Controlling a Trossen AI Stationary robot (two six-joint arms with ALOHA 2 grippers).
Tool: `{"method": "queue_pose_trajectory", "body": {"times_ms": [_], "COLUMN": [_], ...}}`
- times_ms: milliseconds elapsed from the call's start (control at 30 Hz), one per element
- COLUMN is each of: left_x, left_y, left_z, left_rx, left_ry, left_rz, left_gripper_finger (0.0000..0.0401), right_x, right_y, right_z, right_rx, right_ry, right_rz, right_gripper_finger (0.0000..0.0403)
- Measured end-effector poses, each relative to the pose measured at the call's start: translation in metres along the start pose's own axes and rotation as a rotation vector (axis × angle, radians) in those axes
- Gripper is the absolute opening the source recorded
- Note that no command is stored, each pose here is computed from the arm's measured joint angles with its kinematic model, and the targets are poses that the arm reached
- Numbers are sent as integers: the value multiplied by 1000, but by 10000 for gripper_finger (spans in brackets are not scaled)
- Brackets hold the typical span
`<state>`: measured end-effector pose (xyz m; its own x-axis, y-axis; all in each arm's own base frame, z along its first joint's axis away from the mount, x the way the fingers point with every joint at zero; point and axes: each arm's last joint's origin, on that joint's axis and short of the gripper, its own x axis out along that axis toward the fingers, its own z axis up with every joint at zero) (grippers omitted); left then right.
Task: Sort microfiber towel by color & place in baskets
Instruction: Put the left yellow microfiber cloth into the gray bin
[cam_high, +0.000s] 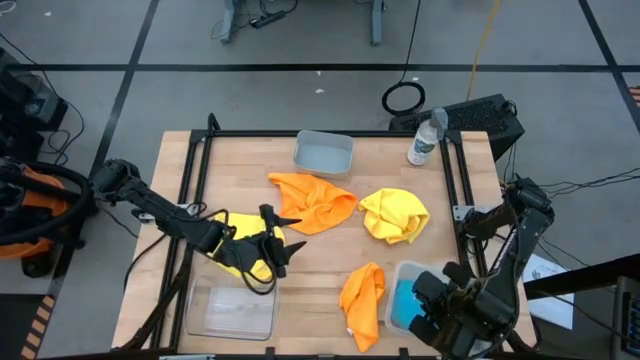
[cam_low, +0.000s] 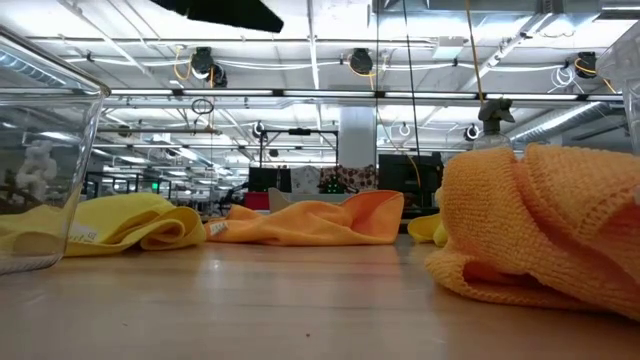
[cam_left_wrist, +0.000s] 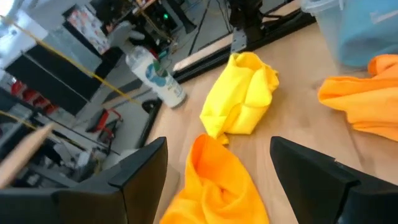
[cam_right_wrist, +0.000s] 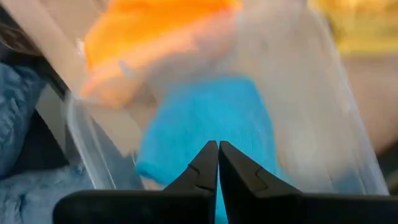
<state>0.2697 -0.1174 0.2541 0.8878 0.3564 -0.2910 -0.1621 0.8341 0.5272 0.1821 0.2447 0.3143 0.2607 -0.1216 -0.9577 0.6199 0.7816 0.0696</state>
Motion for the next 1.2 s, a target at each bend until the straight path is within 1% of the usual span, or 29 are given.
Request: {"method": "queue_pose_trajectory", "body": {"times_ms": [100,167,200,333,467,667,767,833,1033,1200], "left_x": [0,0,-1,-2,-4,-6,-5,-5,-4,-2], "left_y": [-2,-4,-5,-8,-4,8,13,17,23,24], "left_z": [-8,-15,-18,-31,-44,-61,-69,-73,-90,-116], "left_rx": [-16,-4,-2,-20,-23,-100,-157,-195,-238,-250], "left_ry": [65,109,132,244,372,576,678,737,856,926], "left_rz": [-22,-69,-112,-246,-291,-391,-438,-447,-413,-386], "left_gripper_finger": [288,288,288,288,288,288,288,288,288,288], "right_x": [0,0,-1,-1,-3,-8,-10,-11,2,24], "right_y": [2,3,3,6,10,19,23,25,34,47], "right_z": [1,3,4,10,13,15,16,17,15,8], "right_rx": [-122,-198,-223,-292,-345,-442,-479,-494,-548,-599], "right_ry": [-104,-171,-208,-368,-504,-703,-754,-774,-774,-758], "right_rz": [22,17,17,6,15,18,17,16,-26,-75], "right_gripper_finger": [8,8,8,8,8,8,8,8,9,9]}}
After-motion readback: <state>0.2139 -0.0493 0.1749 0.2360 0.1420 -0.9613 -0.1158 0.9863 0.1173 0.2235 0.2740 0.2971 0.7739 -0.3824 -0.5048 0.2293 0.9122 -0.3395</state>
